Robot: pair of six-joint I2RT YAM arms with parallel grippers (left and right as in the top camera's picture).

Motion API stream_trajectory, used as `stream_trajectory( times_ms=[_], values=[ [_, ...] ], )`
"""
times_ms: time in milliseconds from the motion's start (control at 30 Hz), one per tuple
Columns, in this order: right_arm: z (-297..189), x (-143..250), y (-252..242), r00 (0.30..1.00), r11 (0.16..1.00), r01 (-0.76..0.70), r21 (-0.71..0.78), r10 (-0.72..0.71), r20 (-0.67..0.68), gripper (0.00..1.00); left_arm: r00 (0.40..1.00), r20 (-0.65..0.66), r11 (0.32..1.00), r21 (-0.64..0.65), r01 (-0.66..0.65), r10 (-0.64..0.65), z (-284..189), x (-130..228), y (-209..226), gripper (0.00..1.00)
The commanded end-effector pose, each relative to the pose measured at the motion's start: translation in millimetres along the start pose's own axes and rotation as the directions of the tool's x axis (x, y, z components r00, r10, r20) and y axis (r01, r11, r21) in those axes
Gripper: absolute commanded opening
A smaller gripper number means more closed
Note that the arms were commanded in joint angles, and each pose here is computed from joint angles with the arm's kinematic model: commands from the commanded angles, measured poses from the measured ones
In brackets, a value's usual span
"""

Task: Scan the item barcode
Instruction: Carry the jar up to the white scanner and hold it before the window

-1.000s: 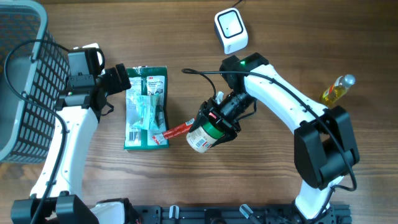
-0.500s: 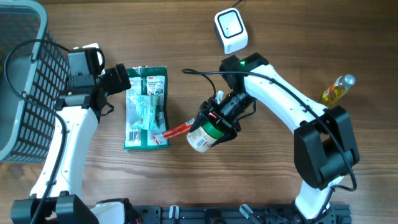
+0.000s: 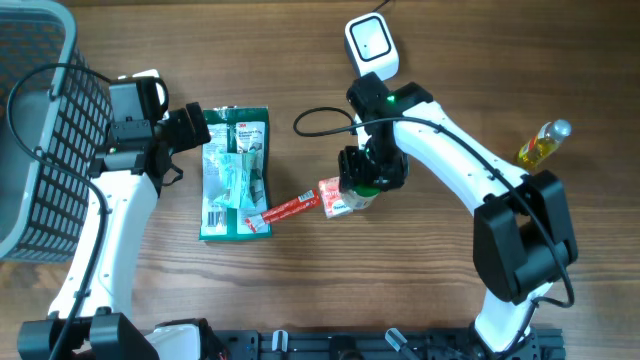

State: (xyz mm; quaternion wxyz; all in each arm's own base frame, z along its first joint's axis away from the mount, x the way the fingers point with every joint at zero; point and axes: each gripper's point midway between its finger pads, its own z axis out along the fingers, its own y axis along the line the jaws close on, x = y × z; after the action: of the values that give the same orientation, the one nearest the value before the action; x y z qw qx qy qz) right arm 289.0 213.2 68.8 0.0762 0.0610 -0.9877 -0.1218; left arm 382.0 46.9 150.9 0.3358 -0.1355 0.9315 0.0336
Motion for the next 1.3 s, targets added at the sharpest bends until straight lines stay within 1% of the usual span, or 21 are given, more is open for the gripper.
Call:
stream_trajectory(
  times_ms=[0, 67, 167, 267, 300, 400, 533, 633, 833, 867, 900, 967, 1100, 1267],
  values=[
    [-41.7, -29.7, 5.1, 0.99, 0.996, 0.09, 0.002, -0.089, 0.109, 0.43, 1.0, 0.023, 1.0, -0.006, -0.013, 0.013, -4.9, -7.0, 2.6, 1.0],
    [-81.0, -44.4, 3.8, 0.978, 0.995, 0.09, 0.034, -0.095, 0.184, 0.45, 1.0, 0.023, 1.0, -0.006, -0.013, 0.013, -4.8, -6.8, 2.6, 1.0],
    [-130.8, -54.8, 2.7, 0.954, 0.993, 0.082, 0.089, -0.104, 0.282, 0.47, 1.0, 0.023, 1.0, -0.006, -0.013, 0.013, -4.9, -7.0, 2.6, 1.0],
    [-161.2, -62.6, 0.7, 0.925, 0.987, 0.072, 0.141, -0.119, 0.361, 0.46, 1.0, 0.023, 1.0, -0.006, -0.013, 0.013, -4.9, -7.0, 2.6, 1.0],
    [-165.6, -67.9, 3.0, 0.912, 0.985, 0.093, 0.146, -0.143, 0.384, 0.46, 1.0, 0.023, 1.0, -0.006, -0.013, 0.013, -4.9, -7.0, 2.6, 1.0],
    [-165.3, -84.7, 0.4, 0.889, 0.979, 0.095, 0.18, -0.165, 0.426, 0.46, 1.0, 0.023, 1.0, -0.006, -0.013, 0.013, -4.9, -7.0, 2.6, 1.0],
    [-163.0, -121.7, 4.5, 0.84, 0.98, 0.088, 0.178, -0.169, 0.516, 0.41, 1.0, 0.023, 1.0, -0.006, -0.013, 0.013, -4.9, -7.0, 2.6, 1.0],
    [-163.5, -156.7, 2.4, 0.784, 0.978, 0.071, 0.194, -0.174, 0.595, 0.43, 1.0, 0.024, 1.0, -0.006, -0.012, 0.013, -4.9, -7.1, 2.6, 1.0],
    [-150.9, -206.1, -6.1, 0.725, 0.983, 0.051, 0.177, -0.158, 0.67, 0.43, 1.0, 0.023, 1.0, -0.006, -0.013, 0.013, -4.9, -7.0, 2.6, 1.0],
    [-148.1, -215.0, -9.2, 0.715, 0.984, 0.045, 0.172, -0.152, 0.682, 0.43, 1.0, 0.023, 1.0, -0.006, -0.013, 0.013, -4.8, -6.9, 2.6, 1.0],
    [-145.3, -222.1, -11.7, 0.707, 0.985, 0.041, 0.169, -0.148, 0.691, 0.38, 1.0, 0.023, 1.0, -0.006, -0.013, 0.013, -4.8, -6.9, 2.6, 1.0],
    [-139.0, -240.1, -15.4, 0.682, 0.988, 0.027, 0.154, -0.131, 0.719, 0.33, 1.0, 0.023, 1.0, -0.006, -0.013, 0.013, -4.8, -6.8, 2.6, 1.0],
    [-126.5, -266.0, -19.2, 0.642, 0.992, -0.005, 0.122, -0.09, 0.761, 0.33, 1.0, 0.023, 1.0, -0.006, -0.013, 0.013, -4.8, -6.9, 2.6, 1.0],
    [-133.4, -287.7, -36.0, 0.561, 0.979, -0.095, 0.181, -0.097, 0.822, 0.34, 1.0, 0.023, 1.0, -0.006, -0.013, 0.013, -4.8, -6.9, 2.6, 1.0]
  ],
)
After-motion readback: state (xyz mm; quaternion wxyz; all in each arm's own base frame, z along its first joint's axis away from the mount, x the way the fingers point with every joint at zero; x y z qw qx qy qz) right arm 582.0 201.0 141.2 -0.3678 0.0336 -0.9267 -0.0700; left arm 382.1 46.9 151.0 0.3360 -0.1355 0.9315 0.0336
